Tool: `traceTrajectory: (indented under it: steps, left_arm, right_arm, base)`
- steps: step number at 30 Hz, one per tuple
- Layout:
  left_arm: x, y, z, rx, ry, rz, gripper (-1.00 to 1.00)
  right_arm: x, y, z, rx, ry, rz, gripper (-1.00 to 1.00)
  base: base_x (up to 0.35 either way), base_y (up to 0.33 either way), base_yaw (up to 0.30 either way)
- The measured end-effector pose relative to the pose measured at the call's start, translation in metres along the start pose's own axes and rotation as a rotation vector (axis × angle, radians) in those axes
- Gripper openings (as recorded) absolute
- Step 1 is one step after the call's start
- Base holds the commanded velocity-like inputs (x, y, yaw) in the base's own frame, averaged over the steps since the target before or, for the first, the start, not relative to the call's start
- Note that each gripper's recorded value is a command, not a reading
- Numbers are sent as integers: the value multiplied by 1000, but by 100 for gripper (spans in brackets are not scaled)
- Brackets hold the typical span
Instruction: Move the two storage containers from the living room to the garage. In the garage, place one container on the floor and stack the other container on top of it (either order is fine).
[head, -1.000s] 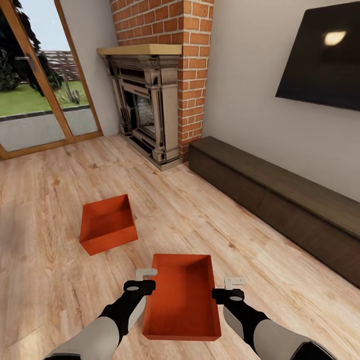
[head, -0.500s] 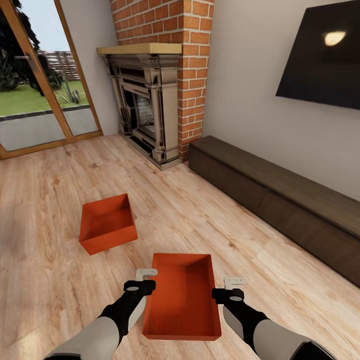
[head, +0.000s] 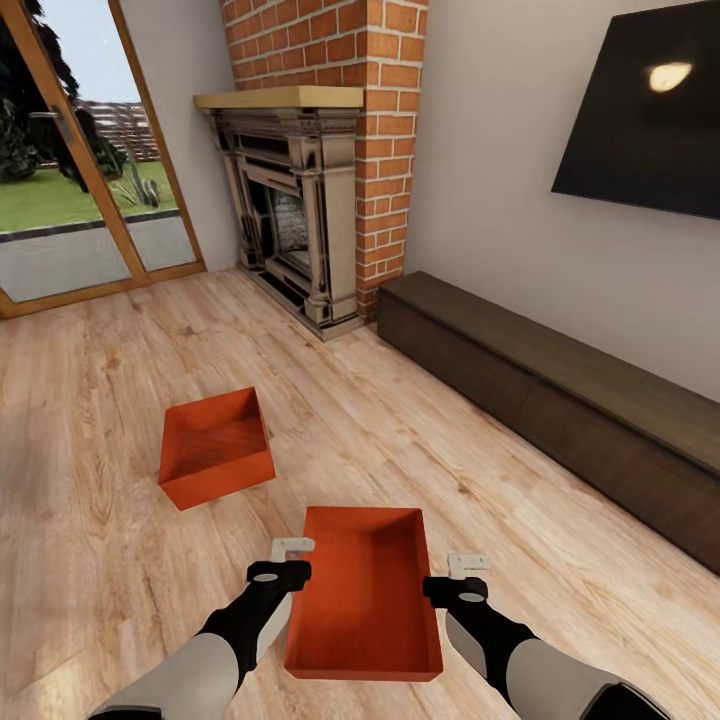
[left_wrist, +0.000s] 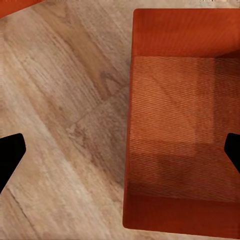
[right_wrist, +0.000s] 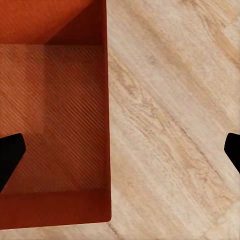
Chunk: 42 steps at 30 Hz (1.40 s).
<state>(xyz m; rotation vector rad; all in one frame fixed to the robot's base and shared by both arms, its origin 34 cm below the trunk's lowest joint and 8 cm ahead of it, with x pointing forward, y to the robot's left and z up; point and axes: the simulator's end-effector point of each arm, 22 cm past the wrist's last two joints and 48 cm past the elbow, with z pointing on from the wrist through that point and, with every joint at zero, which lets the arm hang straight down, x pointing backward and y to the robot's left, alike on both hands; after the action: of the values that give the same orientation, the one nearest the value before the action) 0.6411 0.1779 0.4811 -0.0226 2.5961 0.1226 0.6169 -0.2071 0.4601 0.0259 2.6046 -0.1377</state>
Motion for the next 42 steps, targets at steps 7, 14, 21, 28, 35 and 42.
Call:
traceTrajectory:
  steps: [7,14,21,28,35,42]
  left_arm:
    - [-4,3,0,-14,-8,-4,100]
    - [-2,3,3,-14,-10,-6,100]
    - [5,1,13,-7,-10,-6,100]
    - [14,0,24,-10,-10,-6,100]
    - [22,-2,34,-5,-10,-4,100]
    - [32,-4,45,-2,-5,-3,100]
  right_arm:
    - [0,-1,0,1,0,0,100]
    - [2,-1,3,1,0,-1,100]
    - [10,0,14,2,-1,-2,100]
    - [18,2,24,1,-1,-1,100]
    - [26,3,35,0,-1,-1,100]
    - [35,5,46,-1,-1,-1,100]
  base:
    - [0,0,0]
    - [0,0,0]
    - [0,0,0]
    - [0,0,0]
    - [0,0,0]
    - [0,0,0]
